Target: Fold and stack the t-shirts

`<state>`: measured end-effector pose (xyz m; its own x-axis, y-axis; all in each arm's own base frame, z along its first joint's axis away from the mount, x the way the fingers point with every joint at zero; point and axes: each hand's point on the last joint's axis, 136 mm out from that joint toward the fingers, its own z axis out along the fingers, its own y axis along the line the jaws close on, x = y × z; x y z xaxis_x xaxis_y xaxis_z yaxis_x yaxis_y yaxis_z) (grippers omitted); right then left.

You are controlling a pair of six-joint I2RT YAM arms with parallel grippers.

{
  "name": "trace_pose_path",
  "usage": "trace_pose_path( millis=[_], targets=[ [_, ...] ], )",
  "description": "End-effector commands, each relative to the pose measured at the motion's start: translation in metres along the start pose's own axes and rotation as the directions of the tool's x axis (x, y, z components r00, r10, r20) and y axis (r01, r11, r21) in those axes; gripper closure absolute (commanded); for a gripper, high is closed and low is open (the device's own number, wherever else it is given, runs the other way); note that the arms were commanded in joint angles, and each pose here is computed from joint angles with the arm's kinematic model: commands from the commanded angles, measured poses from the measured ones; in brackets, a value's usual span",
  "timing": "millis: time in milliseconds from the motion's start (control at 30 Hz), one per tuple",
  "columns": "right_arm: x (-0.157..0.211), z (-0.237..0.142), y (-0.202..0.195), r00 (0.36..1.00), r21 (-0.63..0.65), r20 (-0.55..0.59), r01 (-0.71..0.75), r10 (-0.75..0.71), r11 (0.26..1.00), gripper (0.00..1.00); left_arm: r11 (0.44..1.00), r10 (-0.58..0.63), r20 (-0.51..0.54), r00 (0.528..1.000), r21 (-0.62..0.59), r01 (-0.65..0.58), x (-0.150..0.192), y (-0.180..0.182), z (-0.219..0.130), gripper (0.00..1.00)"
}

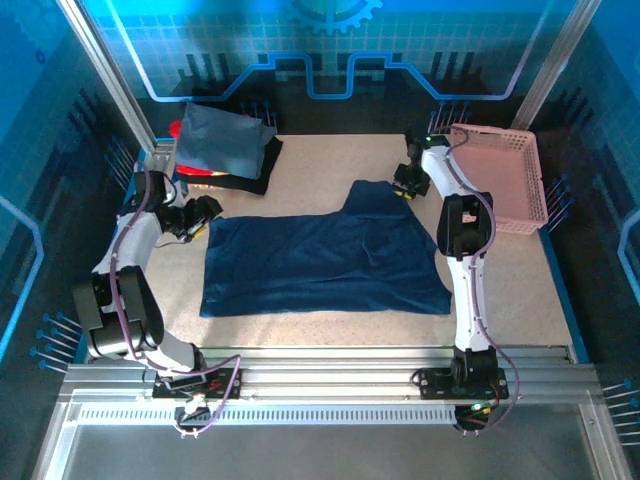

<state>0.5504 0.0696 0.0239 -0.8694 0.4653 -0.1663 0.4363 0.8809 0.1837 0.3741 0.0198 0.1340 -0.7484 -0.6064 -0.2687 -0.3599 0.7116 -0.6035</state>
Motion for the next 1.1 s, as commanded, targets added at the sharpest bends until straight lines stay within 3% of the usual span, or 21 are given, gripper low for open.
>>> trace_pose_path(
  millis=[0, 200, 433, 567, 700, 733, 800, 900, 1067],
  targets=[
    [-0.005, 0.006, 0.004, 1.000, 0.022, 0.015, -0.012, 0.012, 1.000, 0.88, 1.000, 0.025, -0.024, 0.999, 0.013, -0.024, 0.011, 0.001, -0.006, 0.32],
    [-0.024, -0.018, 0.021, 0.991, 0.004, 0.127, 0.050, -0.050, 0.999, 0.93, 1.000, 0.012, -0.038, 0.999, 0.009, -0.012, 0.016, 0.005, -0.003, 0.32],
    [-0.010, -0.010, 0.009, 0.994, 0.045, 0.075, 0.080, -0.083, 0.996, 0.89, 1.000, -0.005, -0.057, 0.998, 0.003, 0.005, 0.022, 0.011, 0.004, 0.32],
    [-0.009, -0.022, 0.027, 0.971, 0.024, 0.154, 0.180, -0.181, 0.983, 0.92, 1.000, -0.017, -0.061, 0.998, -0.003, 0.017, 0.025, 0.015, 0.007, 0.32],
    [-0.011, -0.024, 0.020, 0.972, 0.043, 0.170, 0.157, -0.162, 0.987, 0.91, 0.999, -0.046, -0.070, 0.996, -0.009, 0.046, 0.025, 0.020, 0.012, 0.32],
    [-0.011, -0.024, 0.018, 0.974, 0.045, 0.165, 0.149, -0.154, 0.988, 0.89, 0.998, -0.057, -0.067, 0.996, -0.021, 0.056, 0.025, 0.022, 0.013, 0.32],
    [-0.012, -0.025, 0.017, 0.974, 0.045, 0.164, 0.149, -0.154, 0.988, 0.71, 0.995, -0.087, -0.049, 0.995, -0.047, 0.085, 0.019, 0.029, 0.012, 0.31],
    [-0.018, -0.036, 0.022, 0.964, 0.026, 0.207, 0.162, -0.164, 0.986, 0.55, 0.992, -0.117, -0.037, 0.992, -0.046, 0.115, 0.011, 0.032, 0.014, 0.31],
    [-0.027, -0.052, 0.033, 0.953, -0.030, 0.257, 0.175, -0.161, 0.984, 0.49, 0.992, -0.123, -0.031, 0.992, -0.039, 0.122, 0.000, 0.031, 0.019, 0.31]
  ],
)
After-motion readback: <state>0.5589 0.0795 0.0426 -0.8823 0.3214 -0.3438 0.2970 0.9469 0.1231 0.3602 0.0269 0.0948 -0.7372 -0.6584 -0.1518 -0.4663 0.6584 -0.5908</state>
